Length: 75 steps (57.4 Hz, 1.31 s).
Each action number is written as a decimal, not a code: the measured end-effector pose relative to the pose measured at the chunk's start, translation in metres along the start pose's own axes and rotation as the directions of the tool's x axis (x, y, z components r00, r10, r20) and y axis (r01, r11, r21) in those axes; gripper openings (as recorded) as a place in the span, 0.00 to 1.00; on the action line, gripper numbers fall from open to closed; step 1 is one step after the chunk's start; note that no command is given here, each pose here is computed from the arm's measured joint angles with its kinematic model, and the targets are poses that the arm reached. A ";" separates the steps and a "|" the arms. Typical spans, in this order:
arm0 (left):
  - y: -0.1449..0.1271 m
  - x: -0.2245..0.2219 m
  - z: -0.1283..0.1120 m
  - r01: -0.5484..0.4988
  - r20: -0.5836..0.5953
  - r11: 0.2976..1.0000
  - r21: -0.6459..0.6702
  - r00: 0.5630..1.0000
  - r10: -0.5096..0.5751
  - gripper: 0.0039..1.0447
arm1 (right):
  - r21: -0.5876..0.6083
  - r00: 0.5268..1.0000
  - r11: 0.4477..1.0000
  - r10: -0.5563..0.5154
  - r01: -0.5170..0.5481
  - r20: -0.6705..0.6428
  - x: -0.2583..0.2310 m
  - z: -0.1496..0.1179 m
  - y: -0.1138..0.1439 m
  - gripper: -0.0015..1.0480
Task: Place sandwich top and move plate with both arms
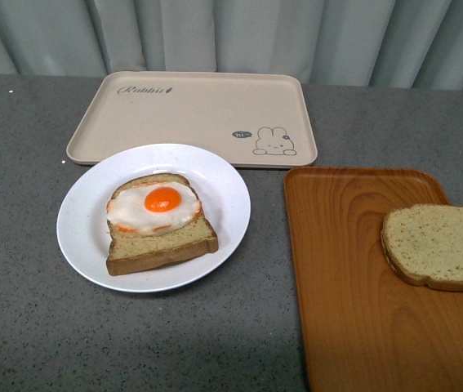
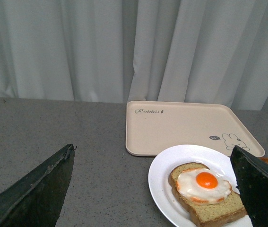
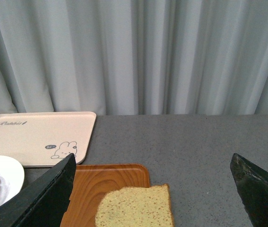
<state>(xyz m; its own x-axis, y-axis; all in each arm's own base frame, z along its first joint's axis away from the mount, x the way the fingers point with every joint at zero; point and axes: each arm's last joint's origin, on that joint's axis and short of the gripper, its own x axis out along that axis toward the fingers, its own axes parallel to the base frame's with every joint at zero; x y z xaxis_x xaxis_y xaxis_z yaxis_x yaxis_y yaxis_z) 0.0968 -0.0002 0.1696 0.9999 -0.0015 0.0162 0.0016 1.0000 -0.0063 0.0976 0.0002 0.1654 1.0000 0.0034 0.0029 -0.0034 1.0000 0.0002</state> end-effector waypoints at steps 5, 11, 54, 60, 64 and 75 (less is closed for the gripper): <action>0.000 0.000 0.000 0.000 0.000 1.000 0.000 1.000 0.000 0.94 | 0.000 1.000 1.000 0.000 0.000 0.000 0.000 0.000 0.000 0.91; 0.000 0.000 0.000 0.000 0.000 1.000 0.000 1.000 0.000 0.94 | 0.000 1.000 1.000 0.000 0.000 0.000 0.000 0.000 0.000 0.91; 0.000 0.000 0.000 0.000 0.000 1.000 0.000 1.000 0.000 0.94 | 0.000 1.000 1.000 0.000 0.000 0.000 0.000 0.000 0.000 0.91; 0.000 0.000 0.000 0.001 0.000 1.000 0.000 1.000 -0.001 0.94 | 0.000 1.000 1.000 0.000 0.000 0.000 0.000 0.000 0.000 0.91; 0.000 0.000 0.000 0.000 0.000 1.000 0.000 1.000 0.000 0.94 | 0.000 1.000 1.000 0.000 0.000 0.000 0.000 0.000 0.000 0.91; 0.000 0.000 0.000 0.000 0.000 1.000 0.000 1.000 0.000 0.94 | 0.000 1.000 1.000 0.000 0.000 0.000 0.000 0.000 0.000 0.91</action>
<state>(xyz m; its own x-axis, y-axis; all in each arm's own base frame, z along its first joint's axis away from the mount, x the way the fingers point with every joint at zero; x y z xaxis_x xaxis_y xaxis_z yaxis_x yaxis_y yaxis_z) 0.0968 -0.0002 0.1696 0.9999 -0.0019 0.0162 0.0020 1.0000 -0.0067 0.0976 0.0002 0.1654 1.0000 0.0034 0.0029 -0.0034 1.0000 0.0002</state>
